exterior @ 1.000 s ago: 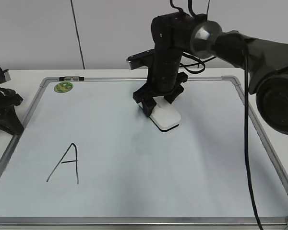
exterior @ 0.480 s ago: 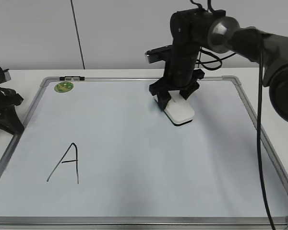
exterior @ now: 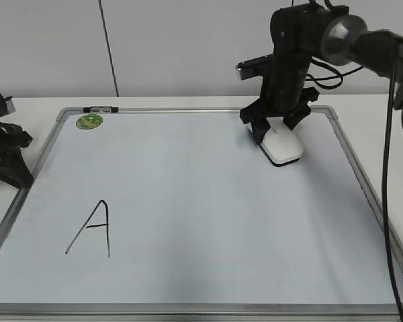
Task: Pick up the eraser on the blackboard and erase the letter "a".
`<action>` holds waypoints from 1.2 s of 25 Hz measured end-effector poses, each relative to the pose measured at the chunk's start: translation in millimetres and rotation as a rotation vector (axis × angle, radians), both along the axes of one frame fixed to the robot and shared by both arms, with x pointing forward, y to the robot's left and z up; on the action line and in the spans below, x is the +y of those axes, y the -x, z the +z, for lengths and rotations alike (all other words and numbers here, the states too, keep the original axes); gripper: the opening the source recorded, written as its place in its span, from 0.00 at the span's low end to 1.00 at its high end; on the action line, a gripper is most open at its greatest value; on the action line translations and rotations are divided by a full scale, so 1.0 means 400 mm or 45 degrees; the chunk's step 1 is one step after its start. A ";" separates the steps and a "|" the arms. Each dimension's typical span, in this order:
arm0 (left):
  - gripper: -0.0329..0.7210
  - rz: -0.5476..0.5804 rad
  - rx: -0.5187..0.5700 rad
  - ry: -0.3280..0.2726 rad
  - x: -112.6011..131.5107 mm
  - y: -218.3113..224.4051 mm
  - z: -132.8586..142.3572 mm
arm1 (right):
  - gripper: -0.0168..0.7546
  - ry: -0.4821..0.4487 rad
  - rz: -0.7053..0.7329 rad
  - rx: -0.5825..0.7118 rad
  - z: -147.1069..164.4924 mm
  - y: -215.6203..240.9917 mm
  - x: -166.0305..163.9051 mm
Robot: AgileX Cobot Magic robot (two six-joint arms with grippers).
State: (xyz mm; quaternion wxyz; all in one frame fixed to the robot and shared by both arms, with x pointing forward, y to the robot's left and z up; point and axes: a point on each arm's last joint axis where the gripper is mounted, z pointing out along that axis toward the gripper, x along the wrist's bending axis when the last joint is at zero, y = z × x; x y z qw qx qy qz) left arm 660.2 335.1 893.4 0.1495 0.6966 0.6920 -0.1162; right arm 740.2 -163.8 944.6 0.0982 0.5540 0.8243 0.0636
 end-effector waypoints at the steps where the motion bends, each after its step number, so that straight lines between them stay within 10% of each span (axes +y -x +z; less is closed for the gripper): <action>1: 0.09 0.000 0.000 0.000 0.000 0.000 0.000 | 0.72 0.004 0.001 -0.015 0.015 0.001 -0.002; 13: 0.09 0.001 -0.004 -0.004 0.001 -0.001 0.000 | 0.72 -0.040 -0.008 -0.249 0.306 0.090 -0.038; 30: 0.09 0.001 -0.005 -0.004 0.001 -0.001 0.000 | 0.72 0.057 -0.208 0.132 0.165 0.304 -0.152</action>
